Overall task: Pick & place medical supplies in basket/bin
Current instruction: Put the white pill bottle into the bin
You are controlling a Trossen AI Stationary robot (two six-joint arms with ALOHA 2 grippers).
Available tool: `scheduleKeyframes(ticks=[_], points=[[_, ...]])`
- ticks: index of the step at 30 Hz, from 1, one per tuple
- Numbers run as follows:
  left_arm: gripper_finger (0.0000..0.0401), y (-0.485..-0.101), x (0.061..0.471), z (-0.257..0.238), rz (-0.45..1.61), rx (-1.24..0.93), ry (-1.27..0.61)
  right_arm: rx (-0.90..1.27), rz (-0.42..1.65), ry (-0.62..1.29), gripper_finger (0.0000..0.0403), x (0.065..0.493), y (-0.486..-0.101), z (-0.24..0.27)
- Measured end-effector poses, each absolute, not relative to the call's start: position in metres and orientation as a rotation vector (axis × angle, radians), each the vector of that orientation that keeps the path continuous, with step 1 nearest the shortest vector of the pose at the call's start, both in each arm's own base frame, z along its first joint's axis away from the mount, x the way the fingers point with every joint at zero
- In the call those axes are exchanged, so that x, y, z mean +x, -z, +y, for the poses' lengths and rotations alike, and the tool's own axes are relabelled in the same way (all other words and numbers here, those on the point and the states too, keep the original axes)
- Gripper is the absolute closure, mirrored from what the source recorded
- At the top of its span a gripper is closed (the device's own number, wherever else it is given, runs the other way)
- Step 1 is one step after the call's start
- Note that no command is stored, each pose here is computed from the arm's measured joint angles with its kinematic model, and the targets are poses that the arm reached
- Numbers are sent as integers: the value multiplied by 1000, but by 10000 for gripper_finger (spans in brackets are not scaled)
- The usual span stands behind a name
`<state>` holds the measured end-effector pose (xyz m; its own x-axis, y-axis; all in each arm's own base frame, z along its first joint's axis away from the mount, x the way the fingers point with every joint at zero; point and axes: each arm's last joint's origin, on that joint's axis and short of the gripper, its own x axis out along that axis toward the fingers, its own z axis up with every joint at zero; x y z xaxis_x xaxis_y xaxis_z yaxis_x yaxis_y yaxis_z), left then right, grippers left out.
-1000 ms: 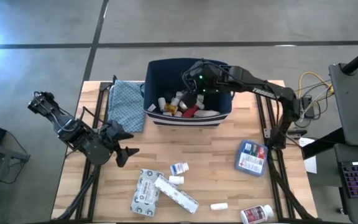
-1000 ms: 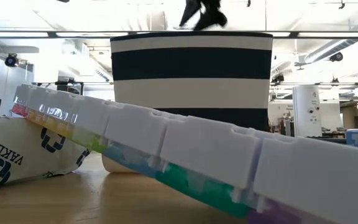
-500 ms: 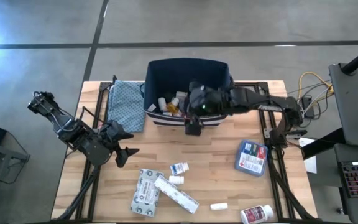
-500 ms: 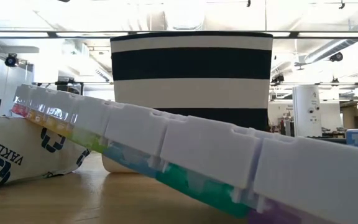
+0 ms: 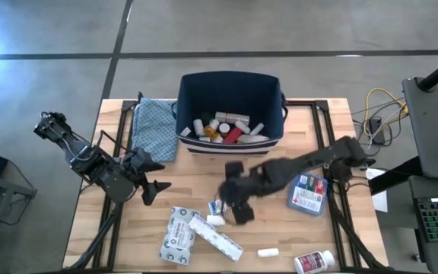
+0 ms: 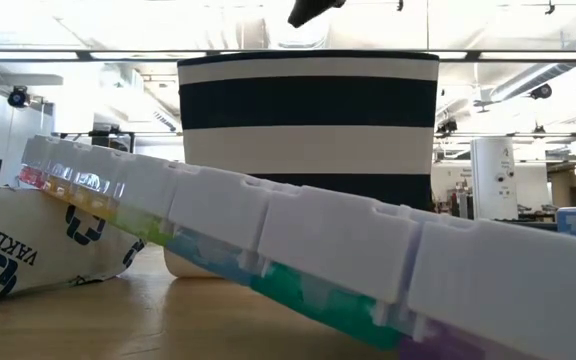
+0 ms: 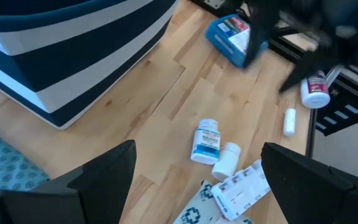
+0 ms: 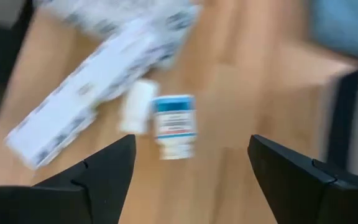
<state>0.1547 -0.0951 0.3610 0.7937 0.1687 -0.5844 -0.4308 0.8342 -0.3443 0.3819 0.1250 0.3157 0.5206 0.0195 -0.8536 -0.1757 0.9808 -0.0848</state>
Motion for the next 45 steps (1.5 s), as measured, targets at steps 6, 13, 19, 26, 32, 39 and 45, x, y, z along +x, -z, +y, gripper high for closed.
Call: scheduleKeyframes(ticks=[6, 13, 19, 26, 32, 39, 45], points=[[77, -361, 155, -96, 568, -496, -329, -238, 1132, -263, 108, 400, -266, 163], [77, -360, 156, -97, 595, -522, -301, -286, 1228, -286, 106, 418, -229, 178], [77, -357, 156, -98, 606, -526, -300, -279, 1246, -272, 106, 417, -223, 174], [77, -353, 156, -98, 616, -517, -305, -263, 1225, -256, 106, 420, -209, 171], [77, -352, 156, -98, 619, -514, -307, -240, 1242, -133, 106, 426, -192, 144], [77, -352, 156, -98, 619, -514, -307, -249, 1240, -184, 106, 427, -174, 135], [77, -352, 156, -98, 618, -513, -309, -233, 1170, -174, 106, 433, -165, 128]])
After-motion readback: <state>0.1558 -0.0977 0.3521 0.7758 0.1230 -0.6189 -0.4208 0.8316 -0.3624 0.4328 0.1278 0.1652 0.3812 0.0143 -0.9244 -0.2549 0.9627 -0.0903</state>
